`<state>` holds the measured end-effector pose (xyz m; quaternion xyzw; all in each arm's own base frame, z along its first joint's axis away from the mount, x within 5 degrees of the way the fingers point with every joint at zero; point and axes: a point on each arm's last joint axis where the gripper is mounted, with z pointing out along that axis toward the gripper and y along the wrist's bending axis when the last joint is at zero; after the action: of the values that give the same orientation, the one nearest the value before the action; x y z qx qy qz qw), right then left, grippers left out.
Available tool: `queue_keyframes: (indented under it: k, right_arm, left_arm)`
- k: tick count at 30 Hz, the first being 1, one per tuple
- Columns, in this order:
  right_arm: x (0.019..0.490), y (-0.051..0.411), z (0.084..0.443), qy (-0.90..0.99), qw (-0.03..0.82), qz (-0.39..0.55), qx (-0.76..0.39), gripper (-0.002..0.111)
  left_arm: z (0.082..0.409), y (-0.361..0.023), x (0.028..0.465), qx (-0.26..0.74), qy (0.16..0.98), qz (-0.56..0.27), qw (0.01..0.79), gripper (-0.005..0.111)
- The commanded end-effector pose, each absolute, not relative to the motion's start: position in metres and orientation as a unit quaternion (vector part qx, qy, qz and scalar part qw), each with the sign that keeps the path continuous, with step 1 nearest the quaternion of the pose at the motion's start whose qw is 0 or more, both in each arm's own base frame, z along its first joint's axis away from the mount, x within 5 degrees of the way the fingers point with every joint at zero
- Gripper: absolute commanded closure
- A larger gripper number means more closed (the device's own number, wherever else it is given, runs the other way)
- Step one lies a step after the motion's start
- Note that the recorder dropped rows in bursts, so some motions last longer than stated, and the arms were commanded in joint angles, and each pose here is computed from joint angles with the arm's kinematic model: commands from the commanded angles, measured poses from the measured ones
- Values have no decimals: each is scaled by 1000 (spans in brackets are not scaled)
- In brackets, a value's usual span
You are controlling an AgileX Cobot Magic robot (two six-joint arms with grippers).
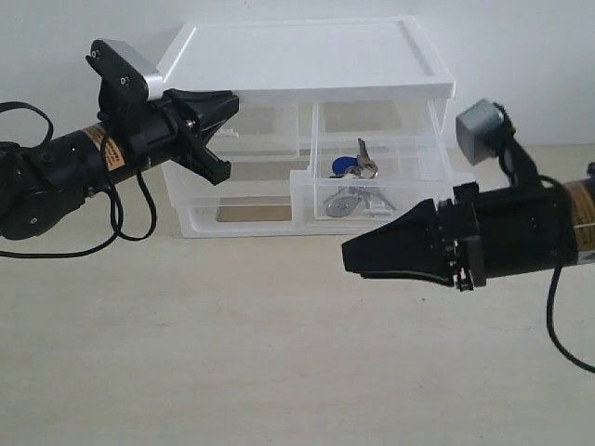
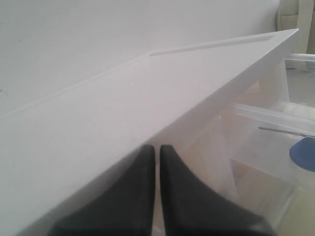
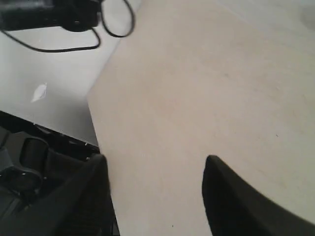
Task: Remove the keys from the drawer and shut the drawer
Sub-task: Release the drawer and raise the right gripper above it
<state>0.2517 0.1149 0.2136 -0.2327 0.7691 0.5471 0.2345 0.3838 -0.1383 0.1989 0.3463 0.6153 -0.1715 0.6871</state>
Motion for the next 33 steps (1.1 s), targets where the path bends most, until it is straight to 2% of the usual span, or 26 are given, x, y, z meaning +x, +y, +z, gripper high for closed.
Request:
queue_keyframes:
  k: [1, 4, 6, 7, 9, 11, 12, 19, 23, 28, 33]
  right_arm:
    - [226, 117, 258, 741, 278, 537, -292, 61]
    - [208, 115, 284, 721, 320, 527, -317, 73]
    - [205, 111, 301, 726, 378, 480, -315, 80]
    - [207, 106, 307, 739, 414, 437, -302, 79]
    - [214, 95, 317, 760, 472, 346, -283, 69]
    - [222, 85, 326, 777, 512, 297, -214, 57]
    - [225, 82, 328, 779, 522, 282, -201, 54]
    - [259, 88, 337, 777, 518, 289, -210, 56]
    - [286, 96, 340, 764, 534, 258, -253, 56]
    - [311, 109, 336, 758, 596, 52, -259, 56]
    - [304, 128, 343, 751, 611, -98, -230, 56]
  left_arm:
    - [194, -125, 398, 283, 662, -147, 678, 102]
    - [194, -125, 398, 283, 662, -147, 678, 102]
    - [194, -125, 398, 283, 662, -147, 678, 102]
    - [194, -125, 398, 283, 662, -147, 678, 102]
    - [194, -125, 398, 283, 662, -147, 678, 102]
    - [194, -125, 398, 283, 663, -146, 678, 102]
    - [194, -125, 398, 283, 663, -146, 678, 102]
    - [194, -125, 398, 288, 661, -141, 678, 102]
    - [192, -124, 399, 296, 665, -125, 674, 102]
    - [192, -124, 399, 297, 665, -125, 674, 102]
    - [192, -123, 400, 289, 667, -125, 675, 102]
